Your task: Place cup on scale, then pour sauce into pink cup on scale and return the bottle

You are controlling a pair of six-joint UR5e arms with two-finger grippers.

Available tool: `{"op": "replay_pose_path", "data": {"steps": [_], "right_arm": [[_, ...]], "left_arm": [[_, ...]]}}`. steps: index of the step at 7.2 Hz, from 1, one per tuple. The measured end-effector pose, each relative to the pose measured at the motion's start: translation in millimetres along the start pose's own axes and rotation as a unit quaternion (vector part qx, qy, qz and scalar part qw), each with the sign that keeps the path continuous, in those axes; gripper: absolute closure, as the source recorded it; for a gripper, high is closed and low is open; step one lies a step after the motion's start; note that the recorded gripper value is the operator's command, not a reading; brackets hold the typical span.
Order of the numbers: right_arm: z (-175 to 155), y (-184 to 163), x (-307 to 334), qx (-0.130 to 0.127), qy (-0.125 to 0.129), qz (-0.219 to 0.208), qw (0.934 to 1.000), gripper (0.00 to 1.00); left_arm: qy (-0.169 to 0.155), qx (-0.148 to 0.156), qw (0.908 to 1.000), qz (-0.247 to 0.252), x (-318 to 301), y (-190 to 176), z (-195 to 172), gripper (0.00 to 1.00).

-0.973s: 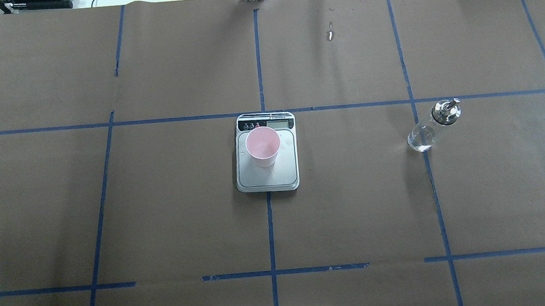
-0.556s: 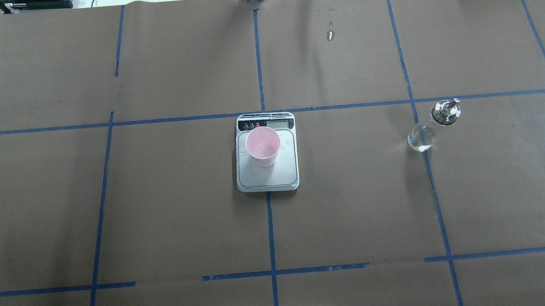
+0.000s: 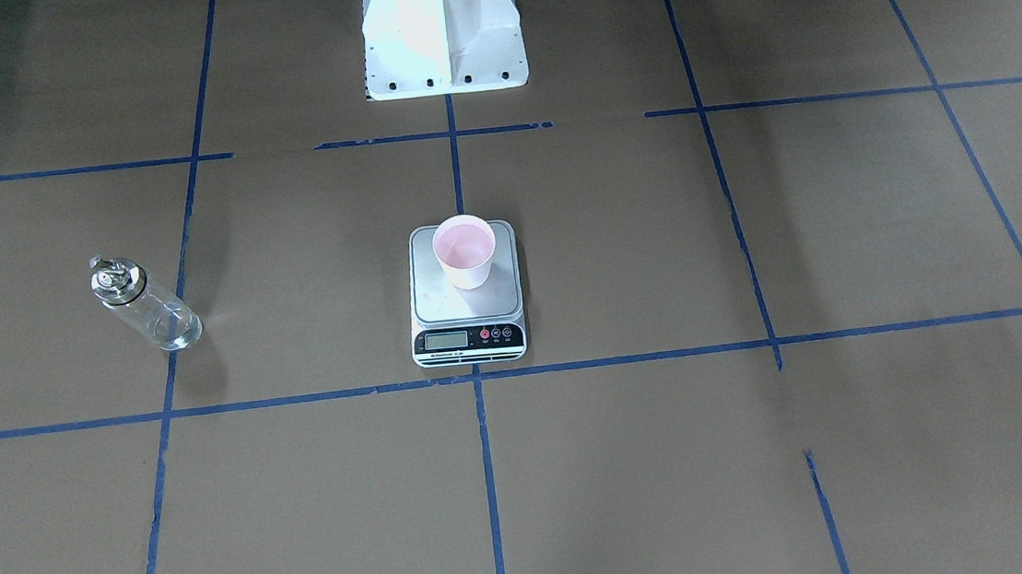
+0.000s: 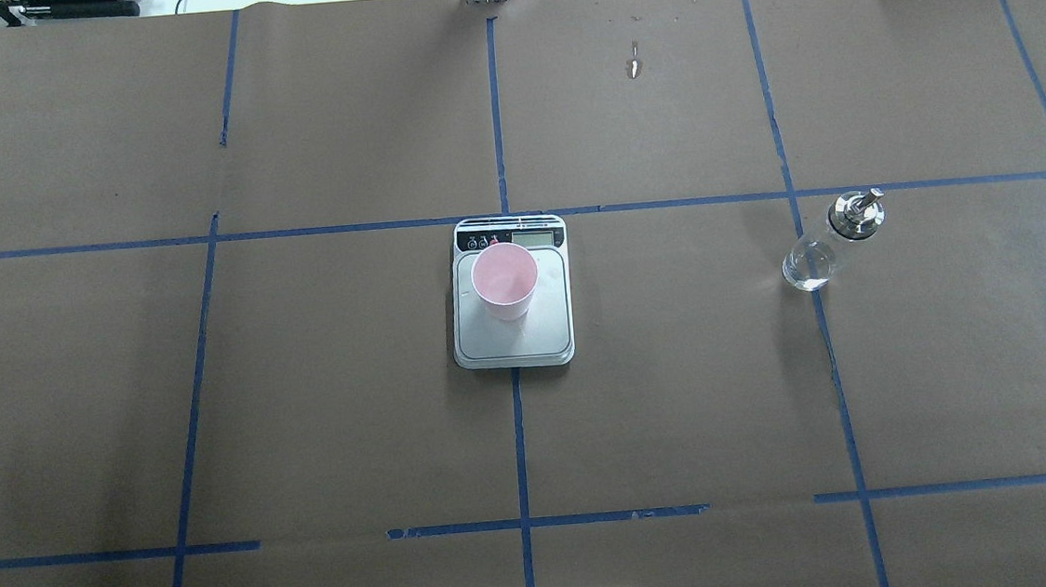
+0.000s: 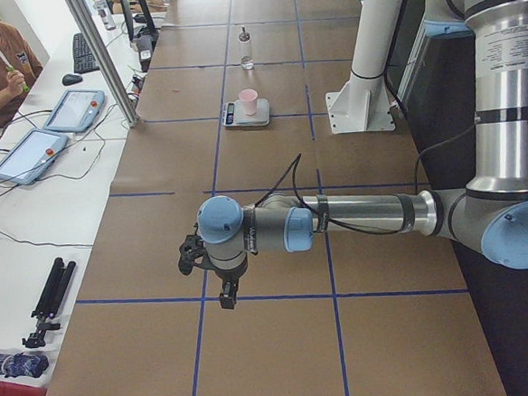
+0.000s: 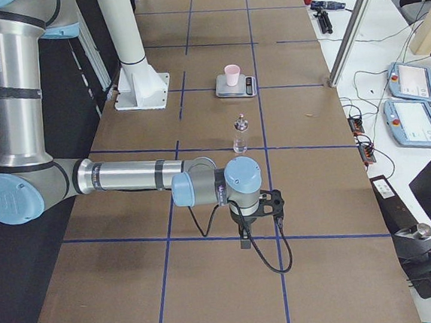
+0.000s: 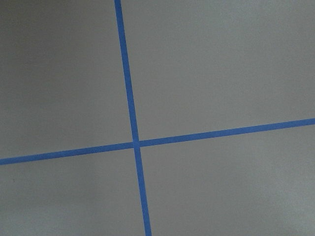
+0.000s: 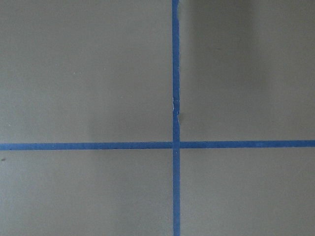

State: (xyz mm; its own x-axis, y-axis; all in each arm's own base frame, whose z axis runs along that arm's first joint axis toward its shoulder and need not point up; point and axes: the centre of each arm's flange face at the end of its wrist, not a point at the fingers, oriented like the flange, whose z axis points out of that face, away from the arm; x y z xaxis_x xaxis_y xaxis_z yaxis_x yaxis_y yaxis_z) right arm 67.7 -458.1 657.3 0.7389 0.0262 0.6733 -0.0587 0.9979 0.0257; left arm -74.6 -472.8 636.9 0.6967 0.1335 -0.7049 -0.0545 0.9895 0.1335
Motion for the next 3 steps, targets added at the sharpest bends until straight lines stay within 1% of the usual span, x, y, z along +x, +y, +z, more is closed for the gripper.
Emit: {"op": "replay_pose_path", "data": {"steps": [3], "right_arm": [[-0.7, -0.2, -0.5, 0.001, -0.003, 0.0, 1.0, 0.0]], "left_arm": [[0.0, 0.0, 1.0, 0.001, 0.3, -0.2, -0.3, 0.0]]}}
